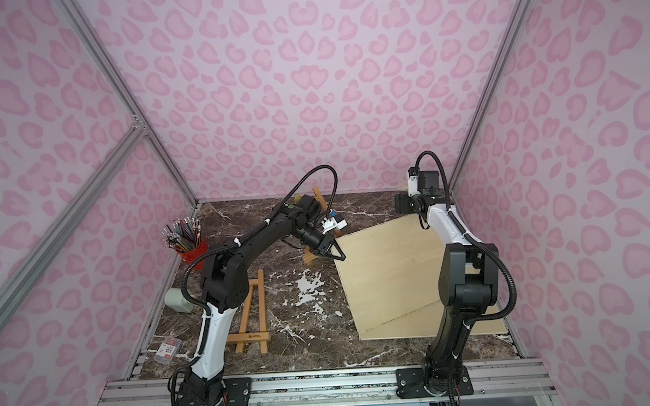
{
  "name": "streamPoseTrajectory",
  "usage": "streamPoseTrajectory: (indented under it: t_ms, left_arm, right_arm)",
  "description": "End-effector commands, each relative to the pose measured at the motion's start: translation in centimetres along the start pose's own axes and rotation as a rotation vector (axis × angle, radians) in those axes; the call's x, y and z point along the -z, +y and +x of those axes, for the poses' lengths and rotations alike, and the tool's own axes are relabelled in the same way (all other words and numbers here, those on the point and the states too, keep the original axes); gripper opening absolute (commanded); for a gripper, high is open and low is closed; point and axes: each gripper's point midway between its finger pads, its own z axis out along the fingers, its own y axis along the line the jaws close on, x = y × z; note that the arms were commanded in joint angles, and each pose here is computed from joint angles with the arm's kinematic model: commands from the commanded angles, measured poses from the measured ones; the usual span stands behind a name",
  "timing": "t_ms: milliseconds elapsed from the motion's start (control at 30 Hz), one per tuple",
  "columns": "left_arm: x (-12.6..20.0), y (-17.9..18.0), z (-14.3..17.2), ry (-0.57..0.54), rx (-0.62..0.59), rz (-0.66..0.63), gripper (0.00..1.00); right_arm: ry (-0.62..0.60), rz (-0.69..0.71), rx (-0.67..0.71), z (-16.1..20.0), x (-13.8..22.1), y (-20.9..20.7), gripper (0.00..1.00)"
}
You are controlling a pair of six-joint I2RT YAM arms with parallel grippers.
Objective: Disassemble the easel
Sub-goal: Place the drawing board on the drawing board.
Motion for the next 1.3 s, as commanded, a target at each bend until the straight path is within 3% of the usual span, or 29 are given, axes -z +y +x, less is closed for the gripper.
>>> streamPoseTrajectory:
  t_ms: [0, 600, 1267]
  left_arm:
    - [0.9, 5.8, -1.2, -0.032, -0.019, -0.332, 0.02]
    - [0.5, 6.4, -5.7, -0.186, 0.013, -0.31, 0.02]
    - [-1.3, 9.9, -4.2, -0.067, 0.023, -0.387, 0.02]
  right_arm:
    - [0.187, -0.006, -0.047, 5.6, 0.1, 0.1, 0.83]
    - [0.286, 0.004, -0.06, 9.3, 1.1, -0.7, 0.79]
    - [0.408, 0.047, -0.02, 10.3, 1.4, -0.8, 0.78]
